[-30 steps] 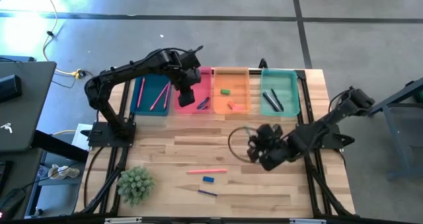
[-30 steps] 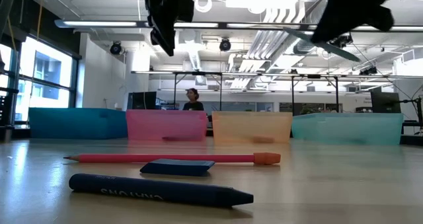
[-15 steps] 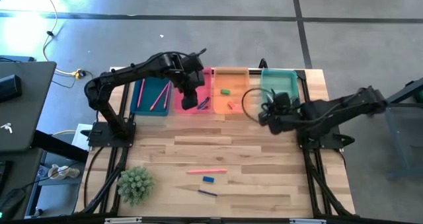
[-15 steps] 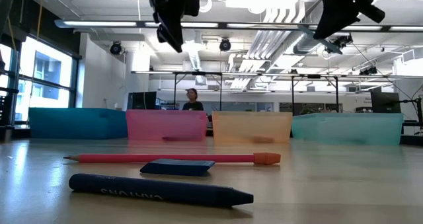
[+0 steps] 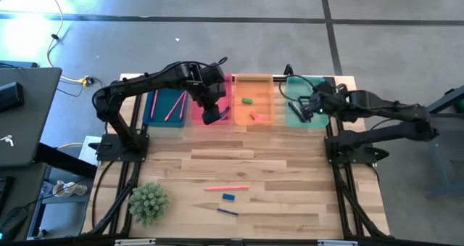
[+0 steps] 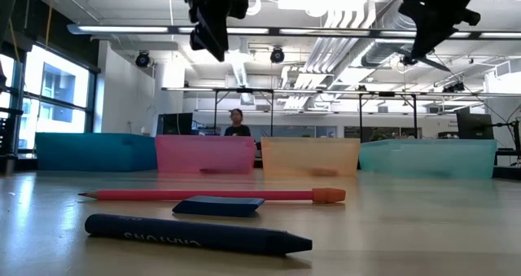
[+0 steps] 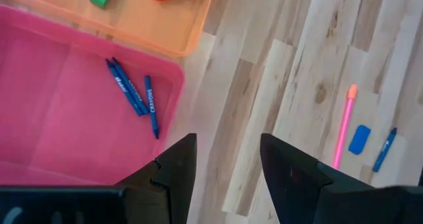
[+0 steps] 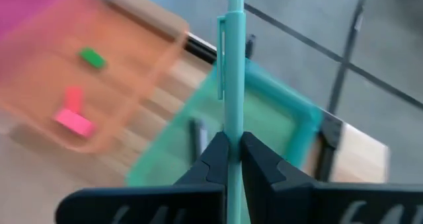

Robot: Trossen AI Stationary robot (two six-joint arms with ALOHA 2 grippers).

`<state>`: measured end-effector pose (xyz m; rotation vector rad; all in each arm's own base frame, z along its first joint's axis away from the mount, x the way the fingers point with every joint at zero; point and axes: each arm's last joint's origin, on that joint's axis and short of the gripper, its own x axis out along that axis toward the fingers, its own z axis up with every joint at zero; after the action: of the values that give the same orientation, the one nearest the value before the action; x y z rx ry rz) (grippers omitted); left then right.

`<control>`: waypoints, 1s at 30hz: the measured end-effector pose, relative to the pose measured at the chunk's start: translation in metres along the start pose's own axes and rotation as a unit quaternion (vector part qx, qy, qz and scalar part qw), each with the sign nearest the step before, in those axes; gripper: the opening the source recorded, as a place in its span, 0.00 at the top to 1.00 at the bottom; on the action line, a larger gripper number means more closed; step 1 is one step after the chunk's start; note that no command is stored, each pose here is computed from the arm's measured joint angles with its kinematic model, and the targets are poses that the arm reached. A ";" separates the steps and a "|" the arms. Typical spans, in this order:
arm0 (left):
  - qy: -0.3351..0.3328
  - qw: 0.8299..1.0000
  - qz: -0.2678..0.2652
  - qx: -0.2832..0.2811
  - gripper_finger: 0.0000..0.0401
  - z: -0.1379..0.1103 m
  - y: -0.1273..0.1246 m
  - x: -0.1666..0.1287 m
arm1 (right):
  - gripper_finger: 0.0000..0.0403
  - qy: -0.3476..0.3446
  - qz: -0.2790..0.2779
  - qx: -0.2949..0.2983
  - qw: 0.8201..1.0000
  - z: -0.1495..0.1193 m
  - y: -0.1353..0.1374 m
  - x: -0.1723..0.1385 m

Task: Sort crayons/erasers/pens/pencils in bins
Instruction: Put the light blue pen into the green bin

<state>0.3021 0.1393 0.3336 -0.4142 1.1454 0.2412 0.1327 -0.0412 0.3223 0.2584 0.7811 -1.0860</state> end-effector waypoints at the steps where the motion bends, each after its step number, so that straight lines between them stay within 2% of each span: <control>1: 0.000 1.000 -0.001 -0.002 0.61 0.000 -0.001 0.000 | 0.99 0.008 -0.009 -0.006 1.000 0.001 -0.004 0.002; 9: 0.004 1.000 -0.009 -0.001 0.61 -0.001 -0.018 0.003 | 0.99 0.060 -0.058 -0.027 0.996 0.000 -0.022 0.038; 16: -0.009 1.000 -0.019 0.016 0.61 0.000 -0.035 0.006 | 0.99 0.115 -0.008 -0.011 0.993 -0.016 -0.027 0.083; 22: -0.032 0.998 -0.030 0.040 0.61 0.003 -0.049 0.008 | 0.99 0.124 0.031 0.007 0.992 -0.023 -0.029 0.109; 30: -0.055 0.995 -0.045 0.069 0.61 0.005 -0.068 0.009 | 0.99 0.137 0.031 0.018 0.990 -0.028 -0.029 0.138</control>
<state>0.3365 0.0804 0.3399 -0.3253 1.0261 0.1034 0.1274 -0.1347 0.2135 0.4677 0.9920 -1.0179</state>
